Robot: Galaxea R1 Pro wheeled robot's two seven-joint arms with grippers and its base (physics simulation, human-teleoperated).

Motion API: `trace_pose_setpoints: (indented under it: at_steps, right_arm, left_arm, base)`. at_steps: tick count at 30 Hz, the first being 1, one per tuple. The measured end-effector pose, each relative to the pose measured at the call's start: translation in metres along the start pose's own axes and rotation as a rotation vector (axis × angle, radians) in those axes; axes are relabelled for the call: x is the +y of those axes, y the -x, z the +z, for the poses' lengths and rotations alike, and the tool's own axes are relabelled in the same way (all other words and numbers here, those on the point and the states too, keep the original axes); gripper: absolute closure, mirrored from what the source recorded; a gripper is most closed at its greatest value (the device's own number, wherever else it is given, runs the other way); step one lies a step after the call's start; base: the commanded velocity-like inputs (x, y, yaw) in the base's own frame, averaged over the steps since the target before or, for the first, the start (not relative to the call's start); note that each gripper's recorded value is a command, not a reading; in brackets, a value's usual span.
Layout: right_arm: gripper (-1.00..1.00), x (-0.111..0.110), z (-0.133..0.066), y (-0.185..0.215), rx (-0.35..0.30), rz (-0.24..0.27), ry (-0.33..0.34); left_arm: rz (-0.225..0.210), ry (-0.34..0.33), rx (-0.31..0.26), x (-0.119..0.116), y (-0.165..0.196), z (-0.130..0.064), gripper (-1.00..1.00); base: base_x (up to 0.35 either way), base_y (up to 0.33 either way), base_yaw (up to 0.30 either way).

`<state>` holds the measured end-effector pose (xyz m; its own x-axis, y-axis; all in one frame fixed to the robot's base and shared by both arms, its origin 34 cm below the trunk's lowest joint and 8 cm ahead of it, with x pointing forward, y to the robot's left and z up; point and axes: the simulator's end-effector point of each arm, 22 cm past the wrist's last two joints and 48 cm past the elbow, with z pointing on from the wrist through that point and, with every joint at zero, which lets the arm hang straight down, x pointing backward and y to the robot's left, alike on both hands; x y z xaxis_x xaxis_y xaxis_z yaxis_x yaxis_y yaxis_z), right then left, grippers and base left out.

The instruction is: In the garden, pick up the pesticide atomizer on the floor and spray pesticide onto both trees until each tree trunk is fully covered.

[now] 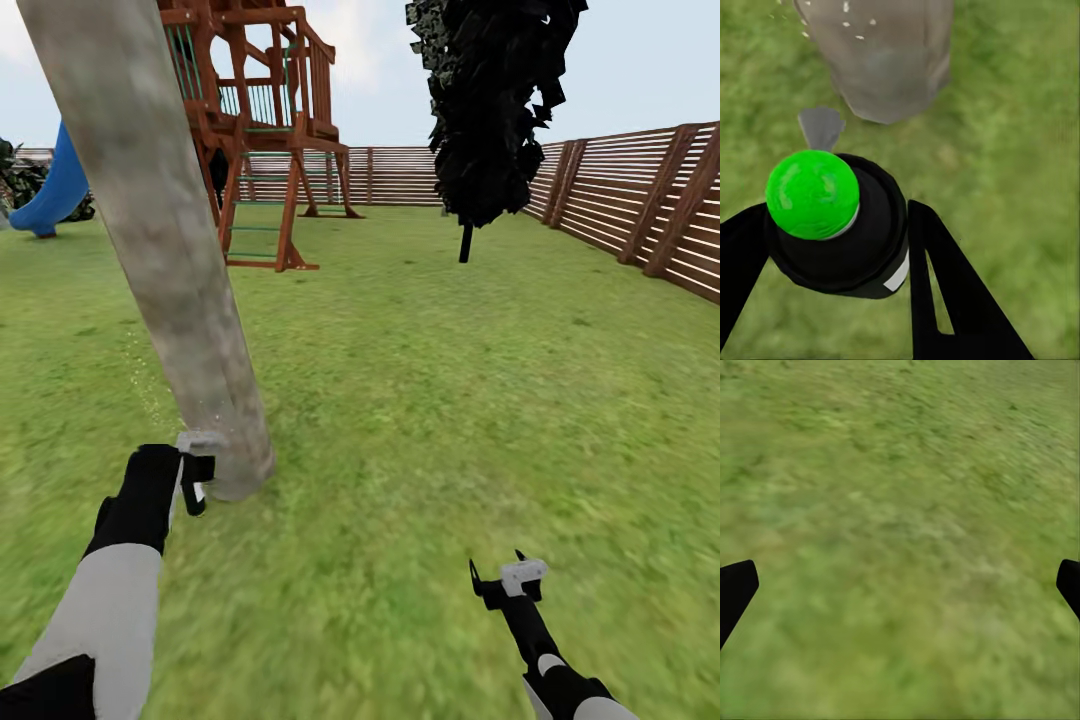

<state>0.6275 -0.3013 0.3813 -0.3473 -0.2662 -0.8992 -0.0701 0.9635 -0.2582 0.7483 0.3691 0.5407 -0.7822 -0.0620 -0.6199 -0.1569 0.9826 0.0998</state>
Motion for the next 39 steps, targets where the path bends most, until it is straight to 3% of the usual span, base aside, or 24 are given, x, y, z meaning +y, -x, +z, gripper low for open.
trace_pose_setpoints:
  at_steps: [2, 7, 8, 9, 10, 12, 14, 15, 17, 19, 22, 25, 29, 39]
  right_arm:
    - [-1.0, -0.002, 0.0, 0.0, -0.001, -0.001, -0.003]
    - [-1.0, -0.003, 0.0, -0.001, 0.0, -0.002, -0.007]
    - [-1.0, -0.004, 0.0, -0.001, 0.001, -0.002, -0.007]
    - [-1.0, -0.004, 0.0, -0.001, 0.001, -0.001, -0.008]
    - [-1.0, -0.004, 0.0, -0.001, 0.001, -0.001, -0.008]
    - [-1.0, -0.004, 0.0, -0.001, 0.002, 0.0, -0.01]
    - [-1.0, -0.004, 0.0, -0.001, 0.002, 0.0, -0.01]
    - [-1.0, -0.004, 0.0, -0.001, 0.001, 0.0, -0.01]
    - [-1.0, -0.005, 0.0, -0.001, 0.001, 0.001, -0.011]
    - [-1.0, -0.005, 0.0, -0.001, 0.001, 0.001, -0.011]
    - [-1.0, -0.005, 0.0, -0.001, 0.002, 0.0, -0.011]
    - [-1.0, -0.004, 0.0, -0.001, 0.002, -0.002, -0.008]
    - [-1.0, -0.001, 0.0, 0.0, 0.001, -0.001, -0.003]
    - [-1.0, -0.002, 0.0, -0.001, 0.002, -0.003, -0.004]
  left_arm:
    - [-0.002, 0.039, 0.004, 0.029, 0.001, 0.0, 1.0]
    - [-0.008, -0.003, -0.008, 0.015, 0.008, -0.002, 1.0]
    - [-0.013, 0.0, -0.008, 0.025, 0.008, -0.002, 1.0]
    - [-0.03, 0.018, -0.002, 0.055, 0.004, -0.002, 1.0]
    - [-0.015, 0.052, -0.001, 0.076, 0.003, -0.004, 1.0]
    - [-0.011, 0.02, 0.007, 0.064, 0.0, -0.001, 1.0]
    - [0.0, -0.042, 0.003, 0.023, 0.005, -0.001, 1.0]
    - [0.005, -0.051, 0.0, 0.013, 0.007, -0.001, 1.0]
    - [-0.025, -0.072, 0.023, 0.0, 0.031, -0.014, 1.0]
    - [-0.031, -0.053, 0.025, 0.01, 0.039, -0.018, 1.0]
    - [-0.037, 0.014, 0.033, 0.056, 0.037, -0.02, 1.0]
    - [-0.039, 0.008, 0.027, 0.054, 0.041, -0.021, 1.0]
    - [-0.047, 0.024, -0.033, 0.063, 0.064, -0.036, 1.0]
    - [-0.058, 0.032, -0.034, 0.069, 0.065, -0.038, 1.0]
  base:
    - [0.0, 0.0, 0.0]
    - [0.0, 0.0, 0.0]
    - [0.0, 0.0, 0.0]
    - [0.0, 0.0, 0.0]
    - [0.0, 0.0, 0.0]
    - [0.0, 0.0, 0.0]
    - [0.0, 0.0, 0.0]
    - [0.0, 0.0, 0.0]
    - [0.0, 0.0, 0.0]
    - [0.0, 0.0, 0.0]
    - [0.0, 0.0, 0.0]
    - [0.045, -0.106, 0.0]
    - [0.128, -0.242, 0.0]
    - [0.022, -0.273, 0.0]
